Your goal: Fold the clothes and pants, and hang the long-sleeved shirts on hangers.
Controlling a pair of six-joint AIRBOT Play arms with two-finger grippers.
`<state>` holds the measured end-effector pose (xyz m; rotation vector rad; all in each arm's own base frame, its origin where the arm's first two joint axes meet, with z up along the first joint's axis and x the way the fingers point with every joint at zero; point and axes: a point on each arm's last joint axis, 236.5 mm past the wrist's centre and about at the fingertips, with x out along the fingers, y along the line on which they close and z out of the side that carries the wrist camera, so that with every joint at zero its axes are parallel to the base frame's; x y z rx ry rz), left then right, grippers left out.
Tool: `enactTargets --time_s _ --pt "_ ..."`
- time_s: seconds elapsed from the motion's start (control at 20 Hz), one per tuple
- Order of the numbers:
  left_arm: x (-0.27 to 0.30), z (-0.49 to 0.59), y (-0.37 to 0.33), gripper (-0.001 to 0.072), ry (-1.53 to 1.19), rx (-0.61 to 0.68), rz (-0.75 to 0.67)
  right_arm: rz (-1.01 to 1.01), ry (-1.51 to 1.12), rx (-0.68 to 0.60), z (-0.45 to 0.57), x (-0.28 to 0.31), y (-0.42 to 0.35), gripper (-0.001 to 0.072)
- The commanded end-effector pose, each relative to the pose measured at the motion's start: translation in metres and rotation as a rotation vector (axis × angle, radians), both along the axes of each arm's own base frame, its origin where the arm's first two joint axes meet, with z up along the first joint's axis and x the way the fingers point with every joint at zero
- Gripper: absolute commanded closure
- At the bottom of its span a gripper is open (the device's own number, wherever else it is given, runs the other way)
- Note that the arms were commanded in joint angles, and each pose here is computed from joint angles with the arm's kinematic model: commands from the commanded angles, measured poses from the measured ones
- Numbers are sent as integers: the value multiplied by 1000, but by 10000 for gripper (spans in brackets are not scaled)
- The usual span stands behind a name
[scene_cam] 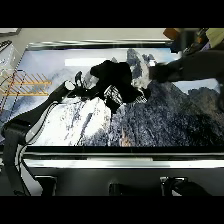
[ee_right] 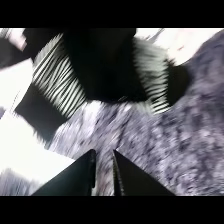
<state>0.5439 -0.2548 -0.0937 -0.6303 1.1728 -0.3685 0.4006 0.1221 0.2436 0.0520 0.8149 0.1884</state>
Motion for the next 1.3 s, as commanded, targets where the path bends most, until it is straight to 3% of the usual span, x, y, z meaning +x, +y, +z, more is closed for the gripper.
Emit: enactTargets --time_s 0.0,0.1,0.2,0.3,0.4,0.45,0.75,1.0,1.25 --pt "4 14 -2 685 -8 -21 -12 -561 -303 27 76 10 -120 569" --pt "7 23 2 684 -12 -28 -19 -857 -355 18 84 -2 -205 592" --pt "8 28 5 685 -6 -33 -27 -949 -190 122 34 5 -250 555" --pt "5 27 9 684 11 -35 -34 -801 53 394 -36 32 -247 411" --pt "1 26 11 684 29 -35 -44 -554 168 697 -74 58 -224 134" --pt "-1 25 10 685 36 -35 -49 -468 216 787 -94 65 -216 97" --pt "-4 24 10 684 48 -35 -58 -274 501 793 -243 104 -123 95" --pt "-4 24 10 684 48 -35 -59 -274 517 743 -314 136 -55 96" --pt "-4 24 10 684 48 -35 -59 -305 513 731 -341 146 -35 97"
